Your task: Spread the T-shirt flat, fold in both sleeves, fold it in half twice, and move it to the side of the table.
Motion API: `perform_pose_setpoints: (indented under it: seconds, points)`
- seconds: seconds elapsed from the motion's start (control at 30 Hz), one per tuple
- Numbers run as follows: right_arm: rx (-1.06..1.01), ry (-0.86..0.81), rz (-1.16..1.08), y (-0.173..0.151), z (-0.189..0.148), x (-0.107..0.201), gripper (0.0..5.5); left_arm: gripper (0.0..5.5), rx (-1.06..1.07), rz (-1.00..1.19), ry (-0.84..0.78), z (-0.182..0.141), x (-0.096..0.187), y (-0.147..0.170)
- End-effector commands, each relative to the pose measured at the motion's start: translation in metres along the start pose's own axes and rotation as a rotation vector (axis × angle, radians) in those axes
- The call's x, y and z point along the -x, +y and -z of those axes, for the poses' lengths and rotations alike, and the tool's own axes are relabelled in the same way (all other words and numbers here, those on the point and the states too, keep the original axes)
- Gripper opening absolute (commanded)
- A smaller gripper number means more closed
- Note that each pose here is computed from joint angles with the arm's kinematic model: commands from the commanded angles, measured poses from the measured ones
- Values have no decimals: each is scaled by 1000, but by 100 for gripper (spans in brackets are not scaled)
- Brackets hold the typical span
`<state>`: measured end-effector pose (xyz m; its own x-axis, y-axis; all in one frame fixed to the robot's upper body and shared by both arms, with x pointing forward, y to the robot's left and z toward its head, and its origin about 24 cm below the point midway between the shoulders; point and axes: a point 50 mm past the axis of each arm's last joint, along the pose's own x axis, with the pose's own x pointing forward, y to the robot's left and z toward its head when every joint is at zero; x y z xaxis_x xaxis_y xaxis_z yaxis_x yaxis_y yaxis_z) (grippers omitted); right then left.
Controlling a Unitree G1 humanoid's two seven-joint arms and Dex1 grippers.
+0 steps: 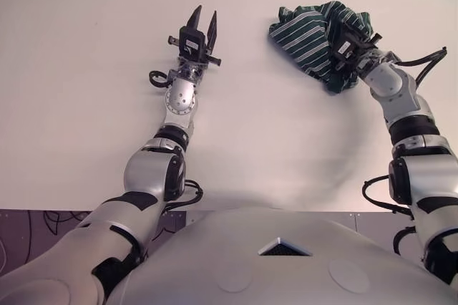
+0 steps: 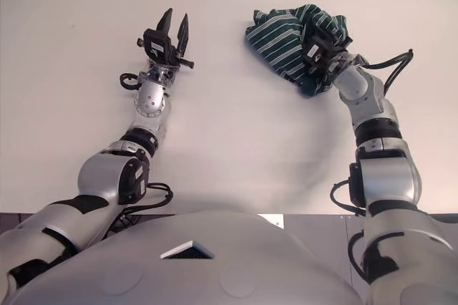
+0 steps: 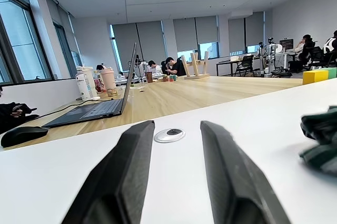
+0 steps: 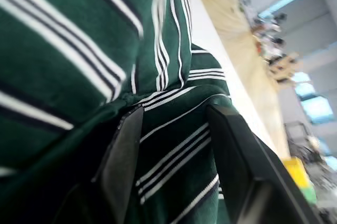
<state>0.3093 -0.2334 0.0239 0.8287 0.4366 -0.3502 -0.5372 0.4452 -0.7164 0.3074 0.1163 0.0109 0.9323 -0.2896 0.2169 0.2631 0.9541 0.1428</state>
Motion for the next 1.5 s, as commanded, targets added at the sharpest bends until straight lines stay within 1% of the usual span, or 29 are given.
perform_pose_setpoints:
  seconds: [0.03, 0.07, 0.13, 0.27, 0.33, 0.4, 0.5, 0.63, 0.67, 0.77, 0.83, 0.9, 1.0, 1.07, 1.13, 1.17, 1.2, 1.27, 1.3, 1.33, 1.4, 1.5]
  points:
    - [-276, -320, -471, 85, -50, 23, 217, 155, 90, 119, -12, 4, 10, -12]
    - [-348, -400, -504, 92, -67, 26, 217, 155, 109, 184, -58, 0, 13, -18]
    - [-444, -493, -429, 89, -90, 23, 217, 155, 127, 339, -169, -11, 24, -28]
    - [-544, -555, -122, 44, -102, 14, 217, 155, 144, 597, -286, -32, 51, -41]
    - [-579, -598, -19, 24, -105, 20, 217, 155, 117, 765, -306, -40, 70, -55]
    - [-551, -630, 72, 3, -108, 29, 217, 155, 93, 880, -312, -47, 85, -64]
    - [-489, -619, 118, -12, -107, 38, 217, 155, 73, 921, -329, -60, 91, -61]
    - [-415, -570, 75, -9, -101, 42, 217, 155, 20, 911, -341, -76, 95, -45]
    - [-392, -561, 48, -6, -100, 43, 217, 155, -3, 921, -326, -77, 97, -42]
    - [-306, -536, -56, 8, -99, 44, 217, 155, -109, 988, -203, -65, 108, -36]
    - [-237, -504, -118, 17, -96, 42, 217, 155, -201, 1035, -82, -47, 117, -33]
    - [-166, -441, -202, 29, -87, 39, 217, 155, -343, 1088, 75, -25, 126, -26]
    - [-83, -328, -335, 42, -67, 41, 217, 155, -562, 1142, 269, -3, 136, -5]
    - [-24, -250, -445, 51, -54, 48, 217, 155, -705, 1155, 350, 5, 137, 12]
    - [30, -222, -619, 67, -47, 59, 217, 155, -869, 1175, 375, 5, 132, 29]
    - [36, -243, -716, 78, -50, 64, 217, 155, -942, 1185, 349, 2, 127, 34]
    - [9, -291, -812, 92, -55, 68, 217, 155, -1022, 1195, 290, -3, 119, 36]
    - [-65, -416, -964, 125, -72, 73, 217, 155, -1222, 1202, 50, -22, 90, 28]
    - [-94, -460, -1007, 135, -79, 75, 217, 155, -1289, 1202, -52, -31, 79, 24]
    - [-127, -518, -1030, 143, -90, 75, 217, 155, -1391, 1187, -192, -41, 63, 18]
    - [-173, -629, -1025, 148, -110, 72, 217, 155, -1526, 1147, -397, -58, 40, 13]
    - [-234, -755, -984, 148, -132, 69, 217, 155, -1651, 1076, -589, -73, 18, 14]
